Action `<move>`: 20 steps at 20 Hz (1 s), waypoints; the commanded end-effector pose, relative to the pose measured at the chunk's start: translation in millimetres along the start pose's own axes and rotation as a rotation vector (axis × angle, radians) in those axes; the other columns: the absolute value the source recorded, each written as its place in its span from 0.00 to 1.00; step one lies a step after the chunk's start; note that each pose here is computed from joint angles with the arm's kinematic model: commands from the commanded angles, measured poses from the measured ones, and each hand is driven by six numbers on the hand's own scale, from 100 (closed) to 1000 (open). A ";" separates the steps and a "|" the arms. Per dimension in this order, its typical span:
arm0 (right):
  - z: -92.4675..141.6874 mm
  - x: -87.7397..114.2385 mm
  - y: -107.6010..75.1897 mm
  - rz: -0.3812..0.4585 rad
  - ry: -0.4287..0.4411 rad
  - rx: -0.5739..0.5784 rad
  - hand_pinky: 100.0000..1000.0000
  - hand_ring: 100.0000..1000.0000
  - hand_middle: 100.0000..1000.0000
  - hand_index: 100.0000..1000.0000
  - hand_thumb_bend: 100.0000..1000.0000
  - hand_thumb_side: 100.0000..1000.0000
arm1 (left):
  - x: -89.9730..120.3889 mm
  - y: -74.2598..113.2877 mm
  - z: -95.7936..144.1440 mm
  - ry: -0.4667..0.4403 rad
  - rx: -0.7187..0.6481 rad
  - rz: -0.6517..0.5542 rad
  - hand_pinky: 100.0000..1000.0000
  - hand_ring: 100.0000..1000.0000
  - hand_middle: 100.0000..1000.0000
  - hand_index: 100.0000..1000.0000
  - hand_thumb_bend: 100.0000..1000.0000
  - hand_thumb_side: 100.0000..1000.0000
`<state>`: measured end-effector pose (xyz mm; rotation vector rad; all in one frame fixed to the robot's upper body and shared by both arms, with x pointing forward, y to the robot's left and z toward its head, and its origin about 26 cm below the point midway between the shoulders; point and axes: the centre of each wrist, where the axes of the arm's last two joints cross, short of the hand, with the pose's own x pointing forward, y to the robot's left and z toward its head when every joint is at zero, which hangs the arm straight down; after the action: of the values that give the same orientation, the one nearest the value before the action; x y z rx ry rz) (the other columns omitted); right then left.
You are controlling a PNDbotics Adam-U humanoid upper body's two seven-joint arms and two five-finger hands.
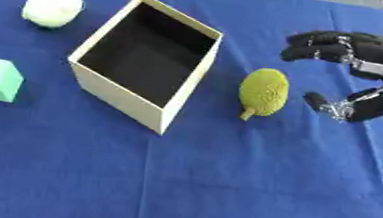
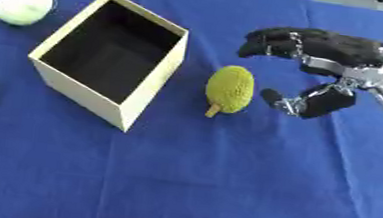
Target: Pick up objects on the table and place them in the box.
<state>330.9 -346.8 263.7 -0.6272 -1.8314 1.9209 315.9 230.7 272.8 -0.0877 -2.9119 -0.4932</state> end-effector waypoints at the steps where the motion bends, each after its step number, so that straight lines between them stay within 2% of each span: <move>1: 1.2 -4.2 -9.4 0.018 0.011 0.012 1.00 1.00 0.87 0.94 0.00 0.11 | 5.5 0.1 -7.4 -0.036 -0.013 0.004 0.77 0.77 0.69 0.87 0.00 0.52; 12: -4.5 -17.2 -8.8 0.078 0.050 0.001 1.00 1.00 0.86 0.95 0.00 0.12 | 5.5 -2.0 -9.1 -0.039 -0.017 0.020 0.77 0.77 0.68 0.87 0.00 0.52; 20: -6.2 -26.2 6.6 0.106 0.073 0.046 1.00 1.00 0.87 0.96 0.00 0.12 | 5.4 -2.6 -9.4 -0.039 -0.014 0.028 0.77 0.77 0.68 0.87 0.00 0.52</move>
<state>356.8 -353.1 250.0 -0.7410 -1.7536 1.9565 316.1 226.3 273.9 -0.1280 -2.9113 -0.5028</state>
